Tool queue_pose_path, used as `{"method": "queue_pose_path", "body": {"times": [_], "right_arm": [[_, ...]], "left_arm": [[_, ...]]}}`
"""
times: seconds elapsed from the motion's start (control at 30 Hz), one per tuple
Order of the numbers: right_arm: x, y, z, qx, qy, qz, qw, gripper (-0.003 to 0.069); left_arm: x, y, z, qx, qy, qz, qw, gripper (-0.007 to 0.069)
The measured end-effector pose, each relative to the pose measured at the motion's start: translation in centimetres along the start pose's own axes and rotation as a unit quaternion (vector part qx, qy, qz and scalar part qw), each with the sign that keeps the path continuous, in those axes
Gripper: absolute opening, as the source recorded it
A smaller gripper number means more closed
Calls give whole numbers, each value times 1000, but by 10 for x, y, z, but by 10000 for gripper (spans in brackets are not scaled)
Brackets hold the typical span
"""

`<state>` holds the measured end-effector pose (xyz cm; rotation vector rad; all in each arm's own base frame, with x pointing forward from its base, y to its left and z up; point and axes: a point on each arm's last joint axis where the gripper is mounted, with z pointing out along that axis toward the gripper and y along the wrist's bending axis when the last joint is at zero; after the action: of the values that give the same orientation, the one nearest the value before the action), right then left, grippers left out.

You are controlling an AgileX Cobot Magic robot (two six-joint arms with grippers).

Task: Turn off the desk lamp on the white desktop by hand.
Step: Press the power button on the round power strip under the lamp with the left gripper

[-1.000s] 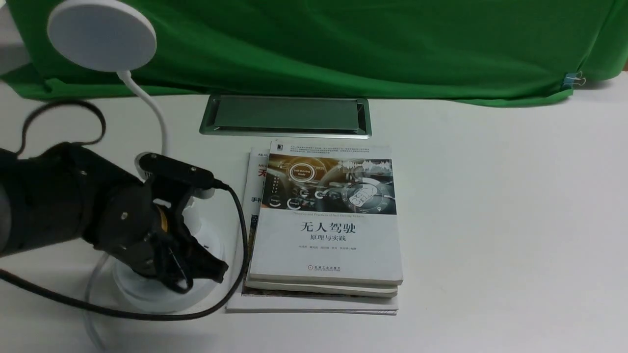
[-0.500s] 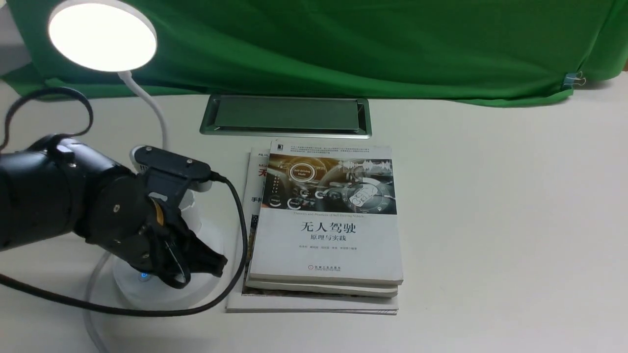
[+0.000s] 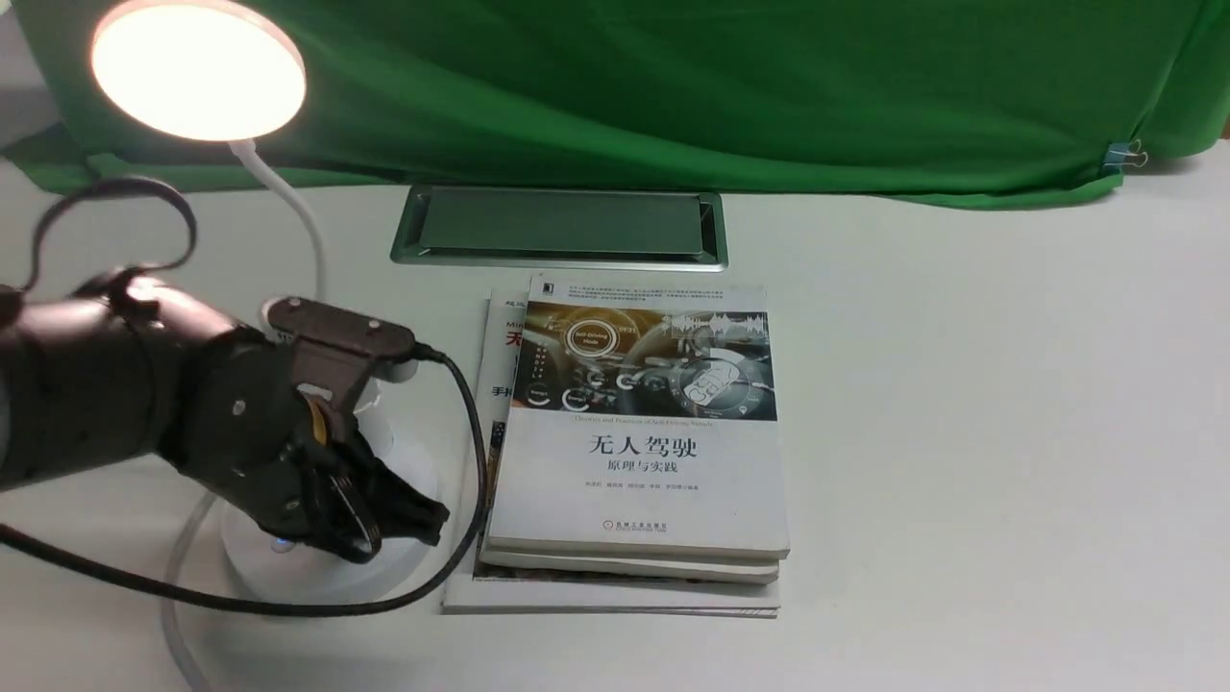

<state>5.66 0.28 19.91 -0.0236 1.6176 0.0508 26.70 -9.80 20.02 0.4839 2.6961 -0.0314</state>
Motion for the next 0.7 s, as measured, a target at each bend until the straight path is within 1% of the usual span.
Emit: {"method": "queue_pose_path", "body": {"times": [0.1,0.17,0.2,0.27,0.33,0.43,0.53,0.7], "right_arm": [[0,0,0,0,0,0,1000,35],[0,0,0,0,0,0,1000,35],[0,0,0,0,0,0,1000,35],[0,0,0,0,0,0,1000,35],[0,0,0,0,0,0,1000,35],[0,0,0,0,0,0,1000,35],[0,0,0,0,0,0,1000,35],[0,0,0,0,0,0,1000,35]], "left_arm": [[-3,2,-35,0,-51,-8,999,19],[2,3,-62,3,-83,-17,996,19],[4,3,-67,4,-89,-17,996,19],[20,3,-89,12,-127,-27,991,19],[42,3,-101,21,-164,-35,986,19],[56,2,-101,25,-189,-39,981,19],[57,2,-92,25,-180,-42,982,19],[38,0,-54,22,-102,-40,994,19]]}}
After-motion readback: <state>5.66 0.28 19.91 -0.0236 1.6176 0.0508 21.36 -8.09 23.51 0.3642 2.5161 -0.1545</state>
